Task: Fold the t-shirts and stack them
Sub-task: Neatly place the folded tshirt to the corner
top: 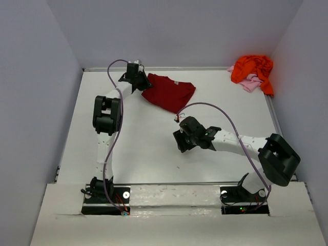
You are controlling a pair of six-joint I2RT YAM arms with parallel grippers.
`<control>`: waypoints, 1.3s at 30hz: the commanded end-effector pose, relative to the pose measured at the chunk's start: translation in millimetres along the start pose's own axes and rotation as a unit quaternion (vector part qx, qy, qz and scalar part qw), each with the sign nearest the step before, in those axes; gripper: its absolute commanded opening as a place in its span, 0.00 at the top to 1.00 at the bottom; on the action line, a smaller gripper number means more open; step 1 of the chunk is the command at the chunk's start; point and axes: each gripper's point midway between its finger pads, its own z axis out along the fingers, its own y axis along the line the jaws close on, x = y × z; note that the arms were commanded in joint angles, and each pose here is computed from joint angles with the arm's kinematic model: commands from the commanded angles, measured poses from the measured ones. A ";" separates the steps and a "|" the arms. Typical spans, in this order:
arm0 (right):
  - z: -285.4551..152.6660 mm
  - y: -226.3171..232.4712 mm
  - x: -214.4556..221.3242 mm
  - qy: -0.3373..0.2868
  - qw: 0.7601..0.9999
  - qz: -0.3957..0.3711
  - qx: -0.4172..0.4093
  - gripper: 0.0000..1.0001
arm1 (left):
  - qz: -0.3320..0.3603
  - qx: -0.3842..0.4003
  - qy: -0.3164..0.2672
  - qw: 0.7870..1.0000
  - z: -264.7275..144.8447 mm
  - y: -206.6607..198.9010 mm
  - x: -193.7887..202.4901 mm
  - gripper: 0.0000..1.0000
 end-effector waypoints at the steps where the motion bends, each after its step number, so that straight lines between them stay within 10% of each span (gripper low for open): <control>1: -1.1 23.9 0.4 -0.019 0.999 0.015 -0.046 0.41 | 0.043 -0.070 0.009 0.997 -7.1 40.2 -34.3 1.00; 23: -1.8 71.8 30.7 -0.006 0.987 0.010 -0.160 0.43 | -0.004 -0.192 -0.094 0.977 -86.1 231.7 -156.6 1.00; 39: 3.9 79.6 37.6 0.006 0.983 0.010 -0.182 0.44 | -0.052 -0.186 -0.153 0.969 -148.2 278.8 -201.3 1.00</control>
